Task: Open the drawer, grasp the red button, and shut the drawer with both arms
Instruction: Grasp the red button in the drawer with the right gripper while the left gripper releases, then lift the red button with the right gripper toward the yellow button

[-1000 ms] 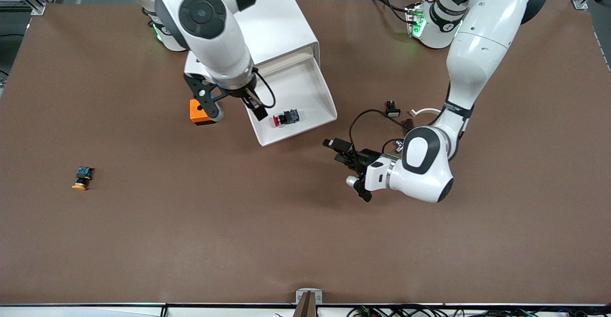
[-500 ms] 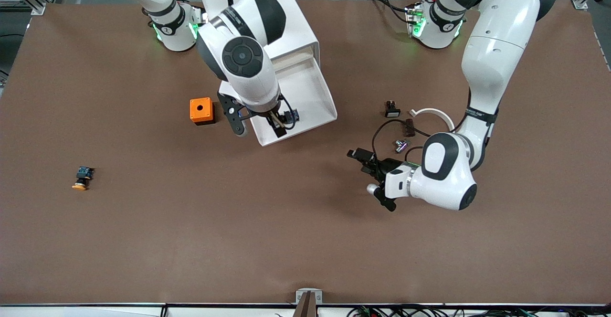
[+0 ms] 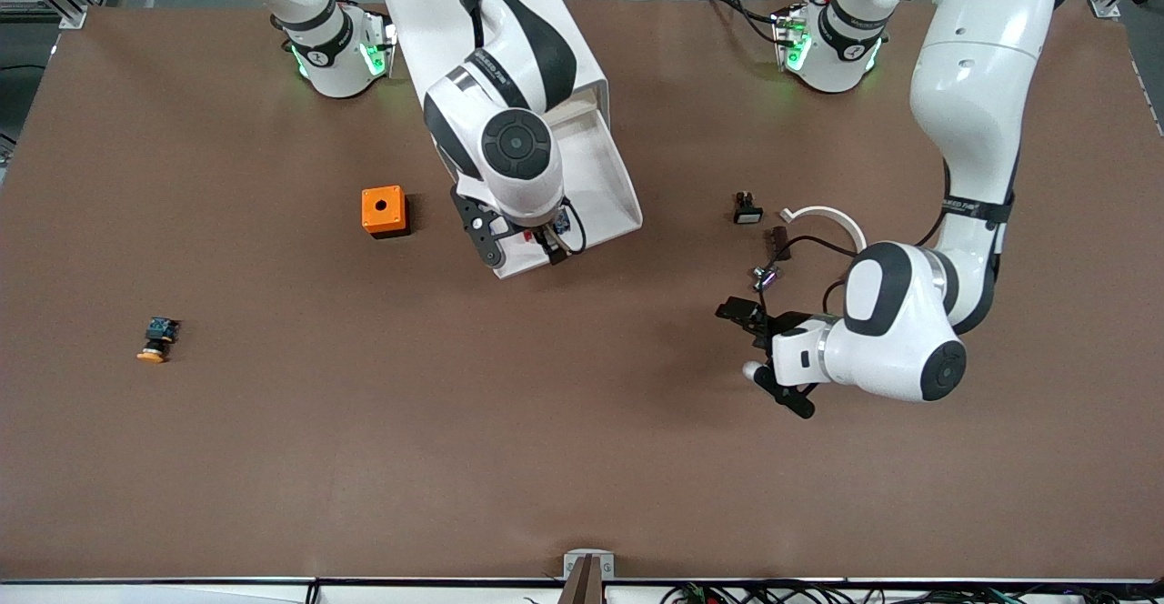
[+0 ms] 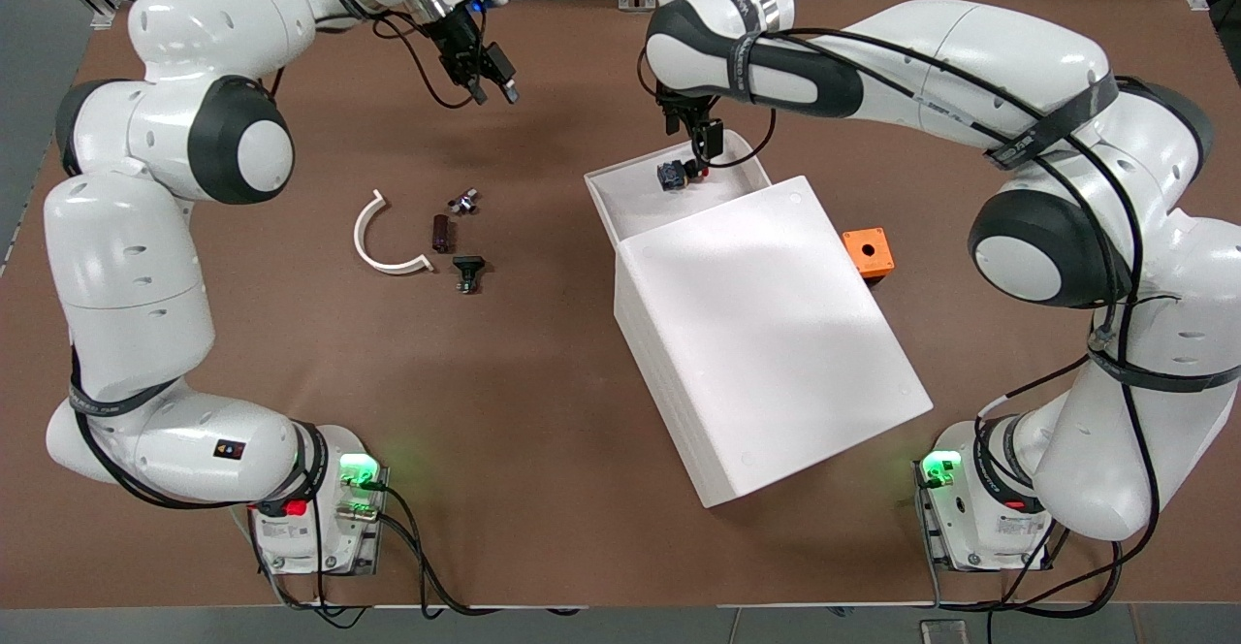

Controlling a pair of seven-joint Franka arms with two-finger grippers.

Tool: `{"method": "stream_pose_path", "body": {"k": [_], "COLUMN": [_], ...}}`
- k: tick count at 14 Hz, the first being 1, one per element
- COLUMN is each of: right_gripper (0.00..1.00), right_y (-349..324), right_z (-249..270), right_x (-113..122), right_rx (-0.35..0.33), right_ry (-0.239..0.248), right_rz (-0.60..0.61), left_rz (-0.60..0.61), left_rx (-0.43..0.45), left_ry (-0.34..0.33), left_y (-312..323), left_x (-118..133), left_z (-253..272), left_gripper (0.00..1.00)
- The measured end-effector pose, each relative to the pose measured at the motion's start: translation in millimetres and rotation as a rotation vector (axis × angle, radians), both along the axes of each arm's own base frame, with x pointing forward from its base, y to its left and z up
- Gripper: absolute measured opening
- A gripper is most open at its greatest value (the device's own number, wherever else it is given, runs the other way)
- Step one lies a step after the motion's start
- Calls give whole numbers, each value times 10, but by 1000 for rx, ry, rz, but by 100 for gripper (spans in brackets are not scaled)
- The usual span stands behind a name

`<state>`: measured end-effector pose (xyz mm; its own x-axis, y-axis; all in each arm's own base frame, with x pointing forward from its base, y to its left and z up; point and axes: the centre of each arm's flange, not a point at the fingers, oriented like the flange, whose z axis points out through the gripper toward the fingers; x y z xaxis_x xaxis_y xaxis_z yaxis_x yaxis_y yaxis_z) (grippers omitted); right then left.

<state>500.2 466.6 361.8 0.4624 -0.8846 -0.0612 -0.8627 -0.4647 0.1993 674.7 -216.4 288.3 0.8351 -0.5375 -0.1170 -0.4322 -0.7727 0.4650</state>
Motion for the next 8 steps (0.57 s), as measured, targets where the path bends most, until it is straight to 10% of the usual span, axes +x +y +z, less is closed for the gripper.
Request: {"method": "stream_pose_path", "body": {"k": [8], "right_gripper": [100], "right_y": [88], "right_z": [-263], "right_x": [-93], "right_rx": [-28], "right_ry": [28], "right_rz": [17], "left_rz": [13], "left_rx": [291], "left_ry": [-137], "left_y": [227], "left_x": [94], "left_z": [530], "left_gripper": [100]}}
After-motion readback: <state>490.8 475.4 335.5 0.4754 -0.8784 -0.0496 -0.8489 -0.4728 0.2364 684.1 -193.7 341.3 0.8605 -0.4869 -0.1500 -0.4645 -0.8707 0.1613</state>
